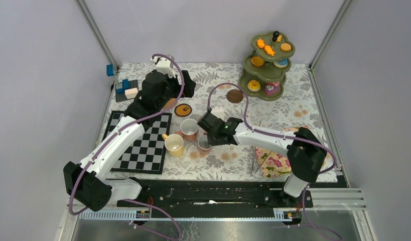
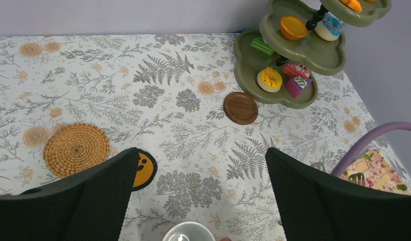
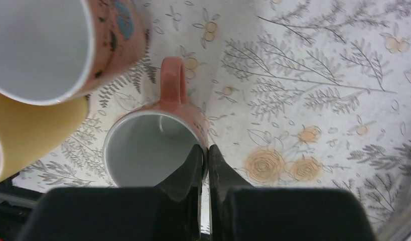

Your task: Serve the afternoon tea

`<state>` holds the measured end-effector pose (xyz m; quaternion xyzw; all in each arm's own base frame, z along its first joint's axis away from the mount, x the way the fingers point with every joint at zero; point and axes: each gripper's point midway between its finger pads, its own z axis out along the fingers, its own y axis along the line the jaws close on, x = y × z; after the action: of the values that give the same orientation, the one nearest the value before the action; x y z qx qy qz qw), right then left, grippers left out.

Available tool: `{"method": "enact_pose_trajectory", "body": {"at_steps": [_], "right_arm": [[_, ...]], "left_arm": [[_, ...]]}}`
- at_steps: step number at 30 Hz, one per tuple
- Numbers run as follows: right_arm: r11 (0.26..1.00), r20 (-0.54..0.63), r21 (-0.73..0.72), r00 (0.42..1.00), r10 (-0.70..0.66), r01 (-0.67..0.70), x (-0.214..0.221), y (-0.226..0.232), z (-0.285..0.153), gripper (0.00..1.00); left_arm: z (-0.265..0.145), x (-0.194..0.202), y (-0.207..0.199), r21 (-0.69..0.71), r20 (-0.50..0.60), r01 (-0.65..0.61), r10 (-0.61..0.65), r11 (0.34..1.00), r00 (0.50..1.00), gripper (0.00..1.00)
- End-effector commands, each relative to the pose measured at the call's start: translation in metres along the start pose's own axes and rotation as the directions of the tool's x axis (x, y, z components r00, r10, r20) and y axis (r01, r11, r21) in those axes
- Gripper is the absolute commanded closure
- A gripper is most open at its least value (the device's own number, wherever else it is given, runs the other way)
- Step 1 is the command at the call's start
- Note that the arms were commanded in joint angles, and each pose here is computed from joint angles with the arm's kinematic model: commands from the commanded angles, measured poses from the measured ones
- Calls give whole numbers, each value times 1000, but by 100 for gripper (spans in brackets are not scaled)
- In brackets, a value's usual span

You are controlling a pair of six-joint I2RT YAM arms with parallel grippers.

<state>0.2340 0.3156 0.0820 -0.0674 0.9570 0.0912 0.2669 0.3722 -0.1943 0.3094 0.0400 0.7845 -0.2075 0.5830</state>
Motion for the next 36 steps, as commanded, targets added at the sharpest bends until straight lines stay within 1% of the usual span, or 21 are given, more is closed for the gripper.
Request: {"method": "enact_pose_trajectory", "body": {"at_steps": [1,4,5,6,9,11,13,16,20,23,28,31,36], "right_arm": [[999,79,43,997,5,-8,-10,-20,-23,97],[999,97,30,995,16,-19,-13,-23,-32,97],[997,159,78,987,-7,-6,-26,-34,-34,100],[996,180,86,983,-18,2,-31,-37,-37,100],[993,222,120,975,-21,-6,-49,-50,-40,100],[988,236,147,972,12,-48,-66,-69,-38,100],[983,262,158,964,46,-90,-90,-90,-35,100],[975,344,177,937,70,-137,-137,-116,-36,100],[944,399,245,910,111,-222,-185,-154,-28,100],[923,407,272,901,147,-273,-208,-176,-13,100],[918,419,247,889,186,-309,-246,-183,12,100],[922,415,223,887,204,-317,-261,-183,27,100],[923,390,211,893,223,-322,-270,-184,51,100]], "left_arm": [[-5,-16,-6,19,57,10,-11,1000,998,1],[-4,-14,-6,19,52,10,-11,1000,999,1],[-4,-14,-6,17,52,10,-11,1000,999,1],[-3,-14,-5,17,50,10,-11,1000,999,1],[0,-9,-5,16,38,12,-12,1000,999,1],[0,-8,-5,14,35,13,-14,1000,999,1],[1,-7,-4,11,33,16,-17,1000,999,1],[2,-4,-5,14,27,21,-22,1000,999,1],[4,0,-7,24,23,25,-26,999,999,1],[5,2,-7,25,22,27,-27,999,999,1],[7,6,-7,24,16,26,-26,999,1000,1],[7,7,-8,25,15,22,-22,999,1000,1],[7,7,-7,19,16,14,-14,1000,1000,1]]}}
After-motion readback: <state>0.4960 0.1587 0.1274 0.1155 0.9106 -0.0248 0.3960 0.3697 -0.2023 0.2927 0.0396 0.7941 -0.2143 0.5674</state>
